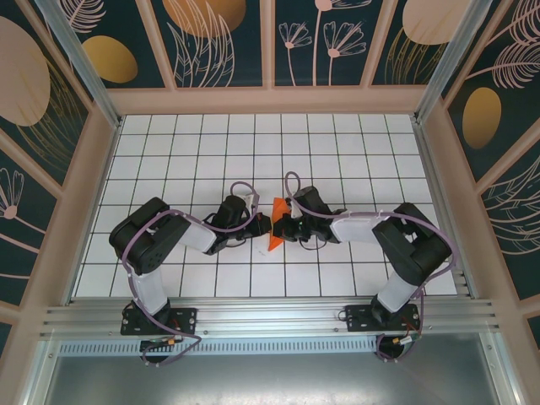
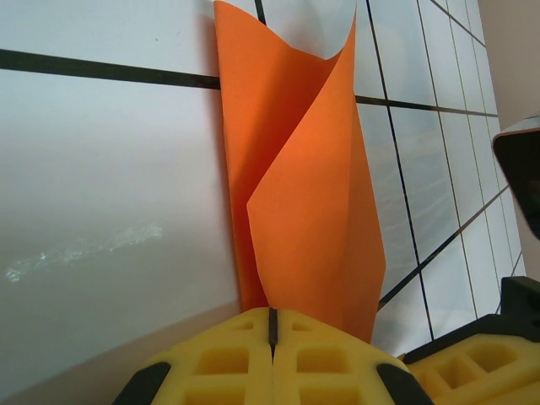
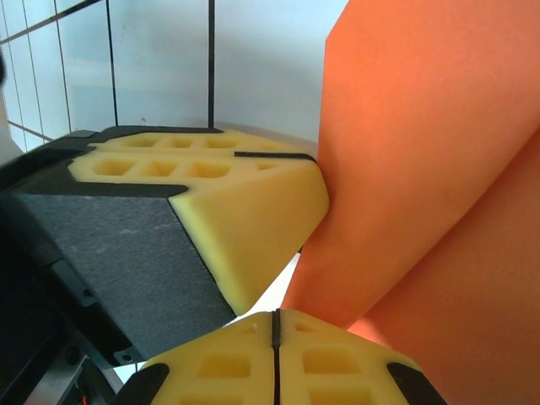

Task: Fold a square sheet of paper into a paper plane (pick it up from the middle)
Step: Fourth fold the wing at the center of the table.

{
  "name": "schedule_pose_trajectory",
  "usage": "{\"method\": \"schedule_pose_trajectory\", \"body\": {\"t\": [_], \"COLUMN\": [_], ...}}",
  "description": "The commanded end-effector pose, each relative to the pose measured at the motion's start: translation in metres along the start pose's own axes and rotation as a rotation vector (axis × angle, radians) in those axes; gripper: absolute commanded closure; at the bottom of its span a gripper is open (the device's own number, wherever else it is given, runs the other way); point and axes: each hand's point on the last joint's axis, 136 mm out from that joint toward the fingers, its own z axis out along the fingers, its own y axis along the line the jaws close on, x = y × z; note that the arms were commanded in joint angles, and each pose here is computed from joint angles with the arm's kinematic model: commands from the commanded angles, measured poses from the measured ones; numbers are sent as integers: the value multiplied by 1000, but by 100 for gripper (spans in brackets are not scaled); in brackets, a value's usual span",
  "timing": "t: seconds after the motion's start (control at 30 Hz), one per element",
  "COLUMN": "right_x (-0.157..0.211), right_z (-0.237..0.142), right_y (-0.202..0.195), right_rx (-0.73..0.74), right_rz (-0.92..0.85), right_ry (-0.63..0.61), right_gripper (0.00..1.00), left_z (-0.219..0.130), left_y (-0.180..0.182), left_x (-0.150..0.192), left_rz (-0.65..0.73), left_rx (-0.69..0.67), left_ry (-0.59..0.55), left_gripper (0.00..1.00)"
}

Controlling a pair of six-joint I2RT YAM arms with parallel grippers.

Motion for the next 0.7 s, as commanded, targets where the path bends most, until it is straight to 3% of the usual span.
{"method": "schedule_pose_trajectory", "body": {"t": [0.0, 0.4, 0.67], "right_x": [6, 6, 2], "right_z": [7, 16, -4], "right_y": [-1, -8, 3], "right_rx": [-21, -17, -27], "right_rz": [4, 7, -13], "right_ry": [17, 24, -25], "right_gripper": [93, 92, 91], "left_z": [0, -1, 0], "left_y": [60, 72, 69], "left_x": [24, 30, 26], "left_rz": [-30, -32, -22], "left_rx": [-220, -266, -268], "left_ry": [51, 66, 59], "left_gripper": [100, 100, 100]}}
